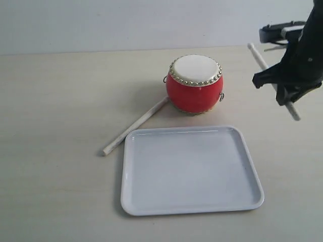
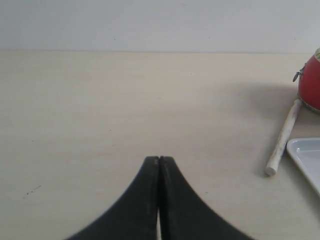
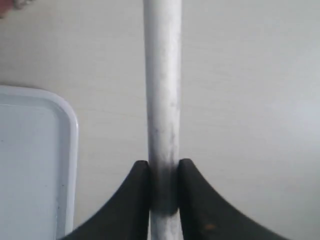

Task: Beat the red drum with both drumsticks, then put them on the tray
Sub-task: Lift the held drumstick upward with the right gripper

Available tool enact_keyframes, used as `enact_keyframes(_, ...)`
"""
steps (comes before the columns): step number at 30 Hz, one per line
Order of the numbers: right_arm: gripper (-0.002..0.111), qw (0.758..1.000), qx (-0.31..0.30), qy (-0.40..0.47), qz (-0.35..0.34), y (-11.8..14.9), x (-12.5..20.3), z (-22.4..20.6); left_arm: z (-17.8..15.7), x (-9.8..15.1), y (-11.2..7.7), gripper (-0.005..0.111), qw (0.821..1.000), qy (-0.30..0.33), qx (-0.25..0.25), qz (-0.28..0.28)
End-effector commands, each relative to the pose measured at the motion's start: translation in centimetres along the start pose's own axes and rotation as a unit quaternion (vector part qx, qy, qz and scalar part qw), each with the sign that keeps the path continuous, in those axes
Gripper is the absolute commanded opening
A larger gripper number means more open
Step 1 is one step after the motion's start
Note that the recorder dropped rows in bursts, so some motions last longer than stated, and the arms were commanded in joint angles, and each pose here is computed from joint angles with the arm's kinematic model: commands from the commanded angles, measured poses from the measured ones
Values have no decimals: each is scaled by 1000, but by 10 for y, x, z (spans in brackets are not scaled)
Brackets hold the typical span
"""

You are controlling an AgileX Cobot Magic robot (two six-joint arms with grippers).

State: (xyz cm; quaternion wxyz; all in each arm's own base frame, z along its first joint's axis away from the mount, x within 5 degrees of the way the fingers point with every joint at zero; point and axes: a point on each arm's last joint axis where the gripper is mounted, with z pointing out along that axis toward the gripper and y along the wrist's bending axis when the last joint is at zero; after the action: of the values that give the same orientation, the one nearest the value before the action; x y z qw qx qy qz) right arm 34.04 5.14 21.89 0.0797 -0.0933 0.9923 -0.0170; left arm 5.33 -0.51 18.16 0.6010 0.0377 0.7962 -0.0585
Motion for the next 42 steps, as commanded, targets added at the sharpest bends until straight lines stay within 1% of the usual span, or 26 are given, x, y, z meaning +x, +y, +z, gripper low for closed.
enact_keyframes(1,0,997,-26,-76,-4,4,2,-50,0,0,0,0,1000,-4,0,0)
enact_keyframes(4,0,984,-104,-146,-14,17,0,-72,0,0,0,0,1000,-4,0,0)
enact_keyframes(7,0,967,-154,-197,-43,27,-3,-86,0,0,0,0,1000,-4,0,0)
enact_keyframes(10,0,955,-171,-233,-65,31,-6,-92,0,0,0,0,1000,-4,0,0)
enact_keyframes(14,0,942,-191,-255,-106,36,-7,-91,0,0,0,0,1000,-4,0,0)
enact_keyframes(17,0,926,-216,-270,-149,43,-2,-80,0,0,0,0,1000,-4,0,0)
enact_keyframes(19,0,913,-228,-284,-185,47,4,-69,0,-1,1,0,1000,-8,-3,13)
enact_keyframes(21,0,900,-225,-307,-212,49,5,-63,0,-5,0,0,999,-31,-2,27)
enact_keyframes(22,0,894,-224,-327,-211,49,3,-65,-1,-9,-1,0,998,-57,6,25)
enact_keyframes(24,0,886,-232,-349,-198,50,-2,-71,-2,-18,-4,0,994,-105,25,1)
enact_keyframes(26,0,881,-244,-349,-204,52,-2,-75,-4,-24,-7,0,989,-140,41,-32)
enact_keyframes(31,0,881,-250,-345,-206,53,-1,-75,-5,-29,-8,0,984,-164,53,-53)
enact_keyframes(32,0,881,-249,-345,-207,53,-1,-75,-6,-31,-8,0,981,-174,59,-68)
enact_keyframes(34,0,881,-249,-345,-207,53,-1,-75,-8,-35,-9,0,971,-192,77,-117)
enact_keyframes(35,0,881,-249,-345,-207,53,-1,-75,-9,-37,-10,0,964,-206,90,-144)
enact_keyframes(36,0,881,-249,-346,-206,53,-1,-75,-12,-43,-12,0,953,-234,107,-158)
enact_keyframes(37,0,881,-247,-348,-205,53,-2,-75,-16,-49,-13,0,943,-268,123,-156)
enact_keyframes(38,0,881,-244,-350,-203,52,-2,-75,-23,-57,-16,0,922,-324,148,-152)
enact_keyframes(39,0,882,-241,-352,-201,52,-3,-75,-33,-67,-18,0,894,-389,171,-141)
enact_keyframes(40,0,882,-239,-353,-200,51,-3,-75,-40,-73,-17,0,870,-435,178,-147)
enact_keyframes(41,0,882,-238,-354,-200,51,-3,-75,-50,-84,-13,0,842,-481,179,-166)
enact_keyframes(42,0,882,-238,-354,-200,51,-3,-75,-57,-99,-9,0,828,-501,169,-186)
